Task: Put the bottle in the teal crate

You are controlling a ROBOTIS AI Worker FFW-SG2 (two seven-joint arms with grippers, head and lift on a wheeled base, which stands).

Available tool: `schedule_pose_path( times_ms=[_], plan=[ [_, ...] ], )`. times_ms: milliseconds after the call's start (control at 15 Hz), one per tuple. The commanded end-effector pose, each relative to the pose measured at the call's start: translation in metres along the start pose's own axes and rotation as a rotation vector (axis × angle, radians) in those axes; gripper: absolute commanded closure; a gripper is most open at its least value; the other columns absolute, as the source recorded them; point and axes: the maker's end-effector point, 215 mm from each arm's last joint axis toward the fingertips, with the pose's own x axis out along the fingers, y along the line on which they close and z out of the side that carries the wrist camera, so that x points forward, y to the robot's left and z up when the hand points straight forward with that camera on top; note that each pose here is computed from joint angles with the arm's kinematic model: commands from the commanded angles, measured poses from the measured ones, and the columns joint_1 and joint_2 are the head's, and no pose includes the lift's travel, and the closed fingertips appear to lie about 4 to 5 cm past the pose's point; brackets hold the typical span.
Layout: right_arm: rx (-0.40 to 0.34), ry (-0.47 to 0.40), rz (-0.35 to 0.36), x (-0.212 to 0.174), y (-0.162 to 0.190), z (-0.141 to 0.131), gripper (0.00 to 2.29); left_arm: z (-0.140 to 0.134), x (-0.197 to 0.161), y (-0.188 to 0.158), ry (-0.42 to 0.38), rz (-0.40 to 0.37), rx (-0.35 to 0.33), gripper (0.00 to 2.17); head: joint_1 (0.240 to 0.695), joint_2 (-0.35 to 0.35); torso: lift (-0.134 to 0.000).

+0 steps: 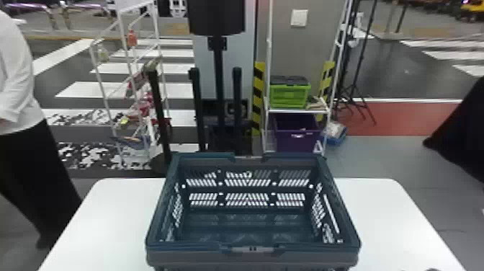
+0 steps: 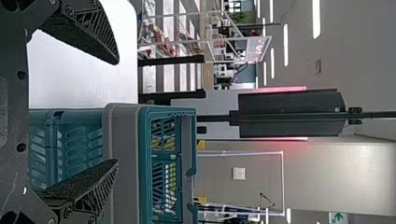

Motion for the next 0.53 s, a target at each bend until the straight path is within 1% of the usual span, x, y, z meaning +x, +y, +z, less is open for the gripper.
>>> schedule_pose_path(
  times_ms=[0,467],
  plan=[
    [0.0,0.0,0.0,-0.0008,0.0003,0.0003,2.13,-0.0012,0.0002,0.0002,0.002,0.0,0.0,0.14,0.499,0.0,0.0],
    [-0.001,-0.002,0.0,-0.0005,0.0004,0.0019,2.12,0.0014,-0.001,0.0003,-0.008,0.0,-0.004,0.14,0.499,0.0,0.0]
  ],
)
